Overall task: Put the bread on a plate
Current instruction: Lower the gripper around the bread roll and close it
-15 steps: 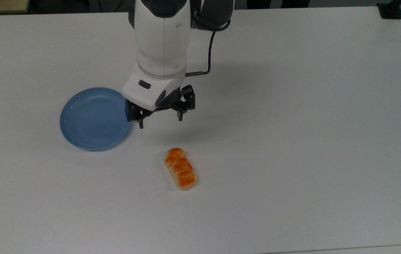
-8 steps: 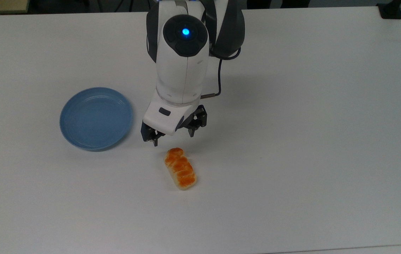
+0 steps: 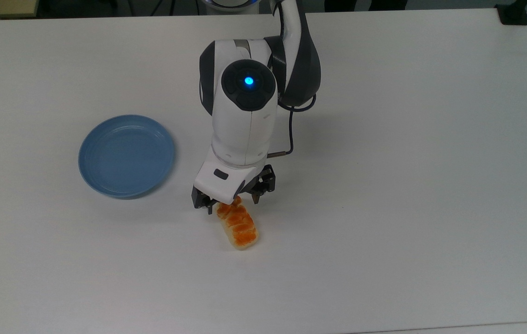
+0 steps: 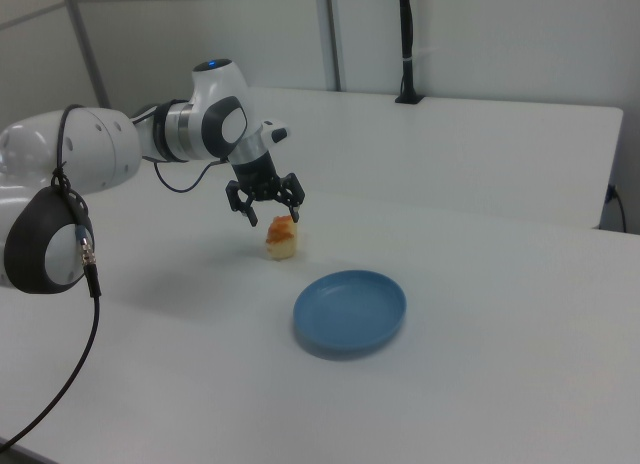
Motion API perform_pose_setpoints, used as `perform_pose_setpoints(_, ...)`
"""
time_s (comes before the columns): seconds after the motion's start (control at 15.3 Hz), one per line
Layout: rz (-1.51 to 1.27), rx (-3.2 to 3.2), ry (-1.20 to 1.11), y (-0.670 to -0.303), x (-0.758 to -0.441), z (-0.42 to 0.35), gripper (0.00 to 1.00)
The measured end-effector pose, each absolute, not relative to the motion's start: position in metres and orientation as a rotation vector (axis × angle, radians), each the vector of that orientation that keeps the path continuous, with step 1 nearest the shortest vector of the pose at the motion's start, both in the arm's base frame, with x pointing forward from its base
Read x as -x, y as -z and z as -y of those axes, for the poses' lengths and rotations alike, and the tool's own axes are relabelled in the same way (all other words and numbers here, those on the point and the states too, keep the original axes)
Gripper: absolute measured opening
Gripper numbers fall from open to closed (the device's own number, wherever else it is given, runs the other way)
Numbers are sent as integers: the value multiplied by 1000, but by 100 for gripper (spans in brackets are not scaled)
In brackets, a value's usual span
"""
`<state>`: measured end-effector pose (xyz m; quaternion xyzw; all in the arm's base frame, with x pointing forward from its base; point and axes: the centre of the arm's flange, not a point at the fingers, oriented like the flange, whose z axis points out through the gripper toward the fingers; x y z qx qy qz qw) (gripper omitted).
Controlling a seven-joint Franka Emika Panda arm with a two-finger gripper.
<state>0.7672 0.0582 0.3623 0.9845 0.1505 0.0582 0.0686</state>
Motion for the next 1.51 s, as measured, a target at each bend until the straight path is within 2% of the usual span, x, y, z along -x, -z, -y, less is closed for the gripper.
perform_pose_setpoints(0.98, -419, -2954, -166, -319, -773, -64, 100)
perform_pose_setpoints(1.11, -419, -2948, -157, -314, -773, -63, 97)
perform_pose_setpoints(1.18, -411, -2949, -156, -311, -773, -63, 94)
perform_pose_setpoints(1.37, -372, -2956, -162, -308, -774, -64, 57)
perform_pose_setpoints(1.44, -355, -2958, -166, -309, -774, -65, 52)
perform_pose_setpoints(1.51, -344, -2960, -168, -309, -774, -65, 52)
